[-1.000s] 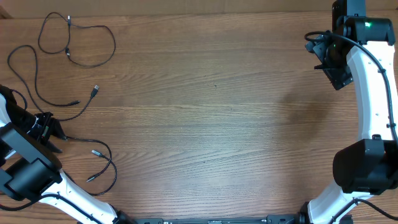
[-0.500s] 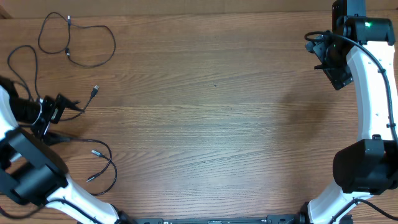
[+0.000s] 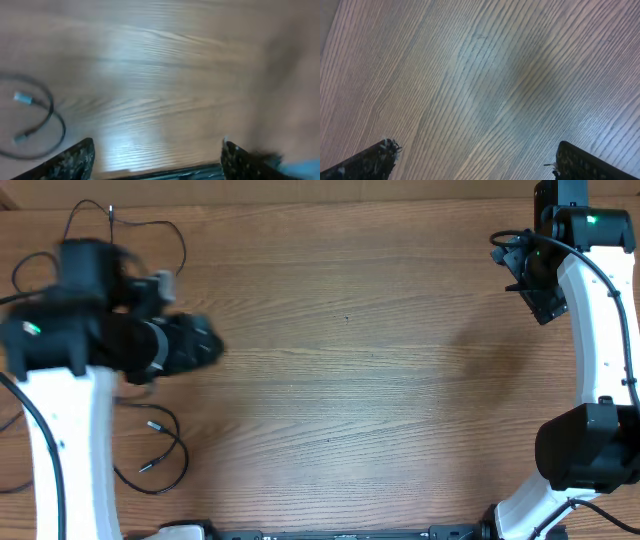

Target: Untangle cables

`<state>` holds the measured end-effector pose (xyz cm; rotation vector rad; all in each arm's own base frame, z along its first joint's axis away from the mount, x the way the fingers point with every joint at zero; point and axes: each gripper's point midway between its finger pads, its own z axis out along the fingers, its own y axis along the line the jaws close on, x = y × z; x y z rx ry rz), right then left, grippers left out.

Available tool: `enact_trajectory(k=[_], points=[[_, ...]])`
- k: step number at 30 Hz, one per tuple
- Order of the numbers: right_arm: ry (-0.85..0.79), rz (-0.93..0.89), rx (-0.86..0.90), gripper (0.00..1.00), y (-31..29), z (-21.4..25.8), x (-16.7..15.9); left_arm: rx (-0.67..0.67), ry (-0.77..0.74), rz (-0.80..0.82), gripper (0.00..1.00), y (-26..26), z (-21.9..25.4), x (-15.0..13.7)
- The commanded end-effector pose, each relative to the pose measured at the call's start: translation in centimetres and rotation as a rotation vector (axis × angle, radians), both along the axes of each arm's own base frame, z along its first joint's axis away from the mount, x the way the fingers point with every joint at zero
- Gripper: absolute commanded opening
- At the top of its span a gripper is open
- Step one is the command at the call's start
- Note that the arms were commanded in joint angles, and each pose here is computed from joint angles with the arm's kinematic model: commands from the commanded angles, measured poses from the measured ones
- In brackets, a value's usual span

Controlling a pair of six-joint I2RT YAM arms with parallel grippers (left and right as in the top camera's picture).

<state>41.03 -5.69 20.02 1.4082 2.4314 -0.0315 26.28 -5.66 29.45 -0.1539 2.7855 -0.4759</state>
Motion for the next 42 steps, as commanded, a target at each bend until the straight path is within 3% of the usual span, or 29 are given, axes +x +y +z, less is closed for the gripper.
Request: enact_trajectory(k=[1,5,12,19,23,28,33,39,42], points=[[-0.015,0.001,-0.012,1.0,-0.2,0.5,0.1,0.059,-0.153,-0.195,0.8,-3.9,2.6,-2.4],[-0.015,0.001,-0.012,1.0,-0.2,0.5,0.1,0.046,-0.225,-0.384,1.0,-7.9,3.9,-5.2],[-0.015,0.001,-0.012,1.0,-0.2,0.5,0.1,0.029,-0.22,-0.563,1.0,-11.5,3.7,-7.9],[-0.015,0.001,-0.012,1.0,-0.2,0.5,0.1,0.037,-0.196,-0.574,1.0,-11.5,3.2,-8.2],[-0.015,0.001,-0.012,1.0,-0.2,0.5,0.1,0.117,-0.225,-0.54,1.0,-10.4,3.0,-6.9],[-0.015,0.001,-0.012,1.0,-0.2,0.5,0.1,0.154,-0.249,-0.662,1.0,-10.9,2.2,-6.8],[-0.015,0.001,-0.012,1.0,-0.2,0.5,0.1,0.2,-0.245,-0.763,1.0,-10.7,-0.4,-6.8],[-0.015,0.001,-0.012,1.0,-0.2,0.5,0.1,0.125,-0.377,-0.917,1.0,-11.3,-3.9,-6.4],[-0.015,0.001,-0.012,1.0,-0.2,0.5,0.1,0.088,-0.425,-0.879,1.0,-10.4,-6.1,-6.1]])
